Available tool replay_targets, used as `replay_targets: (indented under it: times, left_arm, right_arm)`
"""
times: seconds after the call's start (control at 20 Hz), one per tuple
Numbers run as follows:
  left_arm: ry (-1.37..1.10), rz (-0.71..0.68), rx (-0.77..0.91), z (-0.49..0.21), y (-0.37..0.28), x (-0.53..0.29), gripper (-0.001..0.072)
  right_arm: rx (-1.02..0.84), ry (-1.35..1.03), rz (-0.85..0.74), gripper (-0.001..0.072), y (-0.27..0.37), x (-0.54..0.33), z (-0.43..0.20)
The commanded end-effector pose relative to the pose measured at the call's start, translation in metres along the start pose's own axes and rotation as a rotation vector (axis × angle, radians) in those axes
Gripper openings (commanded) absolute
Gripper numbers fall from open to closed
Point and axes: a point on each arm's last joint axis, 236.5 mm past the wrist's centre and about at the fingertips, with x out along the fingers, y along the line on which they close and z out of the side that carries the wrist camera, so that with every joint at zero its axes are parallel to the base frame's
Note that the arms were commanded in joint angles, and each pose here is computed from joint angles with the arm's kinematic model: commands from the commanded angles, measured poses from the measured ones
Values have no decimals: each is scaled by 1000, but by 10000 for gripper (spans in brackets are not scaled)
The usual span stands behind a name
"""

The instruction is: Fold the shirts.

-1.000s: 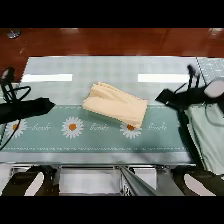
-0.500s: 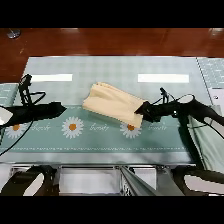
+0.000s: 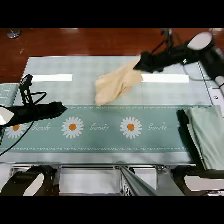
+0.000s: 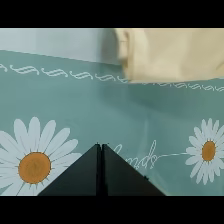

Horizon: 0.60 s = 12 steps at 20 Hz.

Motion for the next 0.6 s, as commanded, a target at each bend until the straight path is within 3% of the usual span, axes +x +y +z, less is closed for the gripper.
replay_targets:
  times: [0.0,0.1,0.35,0.55]
  left_arm:
    - [1,-1,0,0,0,0,21]
    - [1,-1,0,0,0,0,21]
    - [1,-1,1,0,0,0,21]
    - [-25,1,1,6,0,0,22]
  right_arm:
    - [-12,-151,-136,18,13,-88,51]
    - [50,-208,-178,18,0,-135,54]
    - [272,-342,-520,18,-72,-268,17]
    - [499,-330,-769,19,-115,-351,-62]
